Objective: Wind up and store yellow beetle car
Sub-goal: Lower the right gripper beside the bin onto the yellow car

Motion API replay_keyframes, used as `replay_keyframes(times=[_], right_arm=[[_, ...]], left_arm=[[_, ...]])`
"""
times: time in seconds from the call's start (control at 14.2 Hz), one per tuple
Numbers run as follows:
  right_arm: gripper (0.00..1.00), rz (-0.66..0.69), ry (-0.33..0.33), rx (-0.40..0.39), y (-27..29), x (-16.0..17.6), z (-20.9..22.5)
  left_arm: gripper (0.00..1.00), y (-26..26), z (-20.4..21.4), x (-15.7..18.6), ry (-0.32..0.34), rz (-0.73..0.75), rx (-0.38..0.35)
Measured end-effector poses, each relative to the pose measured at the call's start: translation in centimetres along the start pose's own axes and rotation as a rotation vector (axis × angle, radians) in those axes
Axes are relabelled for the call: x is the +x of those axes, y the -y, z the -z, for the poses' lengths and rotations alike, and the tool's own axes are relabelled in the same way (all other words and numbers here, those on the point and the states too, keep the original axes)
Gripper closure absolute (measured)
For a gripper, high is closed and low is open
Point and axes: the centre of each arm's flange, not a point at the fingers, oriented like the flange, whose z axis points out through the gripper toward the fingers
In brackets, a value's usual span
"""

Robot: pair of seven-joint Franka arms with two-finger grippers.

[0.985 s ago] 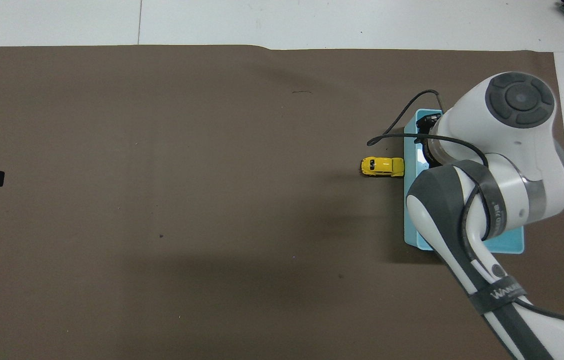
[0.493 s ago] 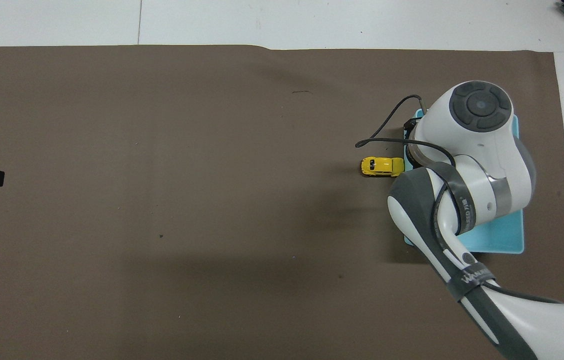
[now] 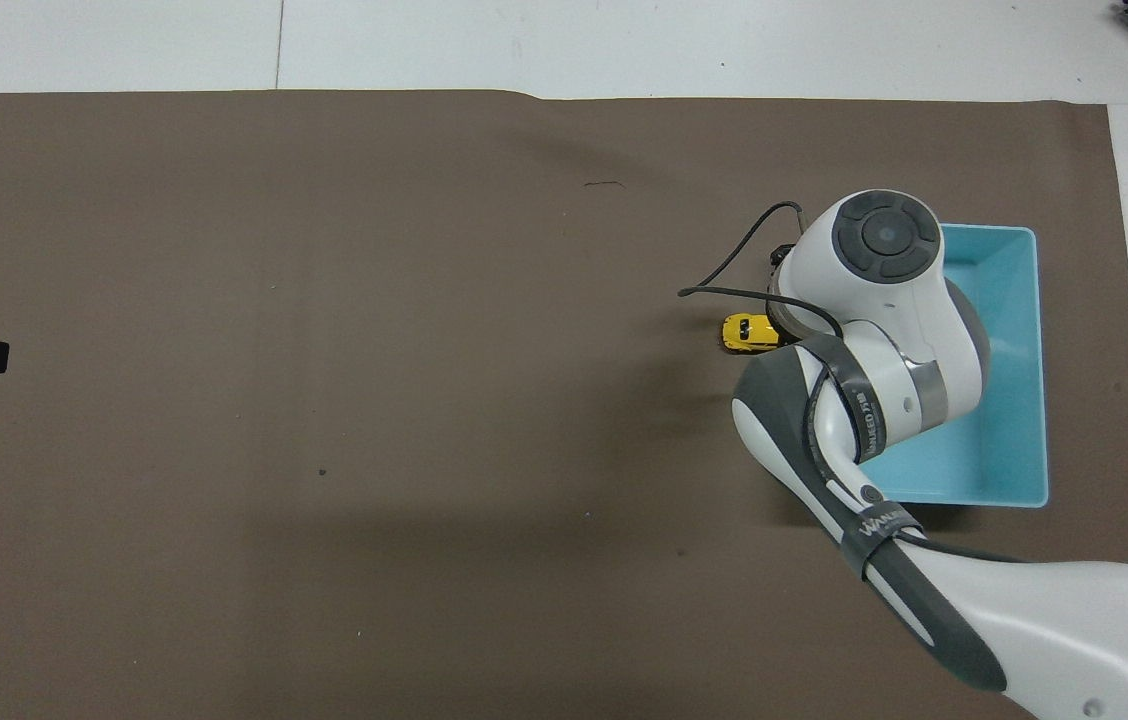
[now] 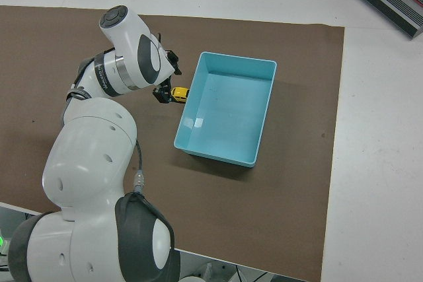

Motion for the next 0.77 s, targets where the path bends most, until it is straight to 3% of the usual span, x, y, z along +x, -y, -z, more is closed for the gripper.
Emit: replay_keyframes(times=[0.35,0.77], right_arm=[[0.00,0.054,-0.049,0.002,-0.2,-1.3,-3.5],[0.00,0.080,-0.054,0.013,-0.9,-1.4,-6.1]], left_arm=[[0.00,0.0,0.0,0.0,0.000,0.000,0.000],[0.00,0.0,0.0,0.0,0.000,0.000,0.000]])
